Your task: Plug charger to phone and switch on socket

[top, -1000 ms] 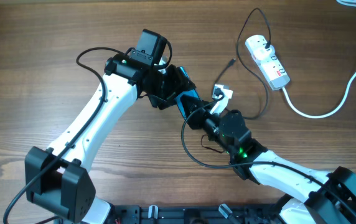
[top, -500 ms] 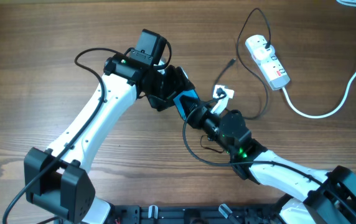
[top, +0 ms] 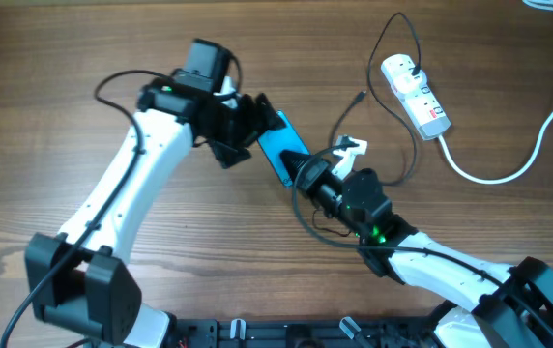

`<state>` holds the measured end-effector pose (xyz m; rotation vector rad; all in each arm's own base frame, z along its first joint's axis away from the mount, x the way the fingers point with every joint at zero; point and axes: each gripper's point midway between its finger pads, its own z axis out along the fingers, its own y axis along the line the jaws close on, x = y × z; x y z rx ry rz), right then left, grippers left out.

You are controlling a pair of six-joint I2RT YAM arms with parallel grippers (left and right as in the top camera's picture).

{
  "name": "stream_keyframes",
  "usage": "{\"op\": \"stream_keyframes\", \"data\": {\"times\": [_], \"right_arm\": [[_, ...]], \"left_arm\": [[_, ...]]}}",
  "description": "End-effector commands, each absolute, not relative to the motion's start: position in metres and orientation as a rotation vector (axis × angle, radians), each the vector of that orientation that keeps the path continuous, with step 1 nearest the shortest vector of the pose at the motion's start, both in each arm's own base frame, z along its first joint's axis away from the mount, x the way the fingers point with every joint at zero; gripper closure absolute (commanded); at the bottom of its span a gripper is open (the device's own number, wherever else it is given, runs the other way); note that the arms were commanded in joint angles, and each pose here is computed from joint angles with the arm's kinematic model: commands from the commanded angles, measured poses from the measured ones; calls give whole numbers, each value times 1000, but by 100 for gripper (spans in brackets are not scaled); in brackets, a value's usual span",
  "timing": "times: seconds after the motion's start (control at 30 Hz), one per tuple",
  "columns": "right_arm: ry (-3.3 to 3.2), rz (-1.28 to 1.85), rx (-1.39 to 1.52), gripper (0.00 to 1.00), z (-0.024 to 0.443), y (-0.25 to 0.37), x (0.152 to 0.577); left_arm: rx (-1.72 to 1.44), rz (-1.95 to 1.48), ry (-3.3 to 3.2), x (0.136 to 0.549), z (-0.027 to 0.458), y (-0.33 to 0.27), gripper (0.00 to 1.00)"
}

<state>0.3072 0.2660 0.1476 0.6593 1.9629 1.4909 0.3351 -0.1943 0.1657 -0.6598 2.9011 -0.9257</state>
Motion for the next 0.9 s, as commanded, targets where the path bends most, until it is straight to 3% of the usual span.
{"op": "stream_keyframes", "data": {"times": [0.0, 0.53, 0.87], "right_arm": [[1954, 1625, 765, 95, 160, 264, 312], [2128, 2005, 866, 95, 170, 288, 276], [2065, 2048, 898, 95, 180, 287, 280]], "left_arm": [[-531, -925, 2804, 341, 195, -165, 8], [-639, -739, 2838, 333, 185, -101, 5], [-422, -1109, 2872, 308, 207, -137, 8]]}}
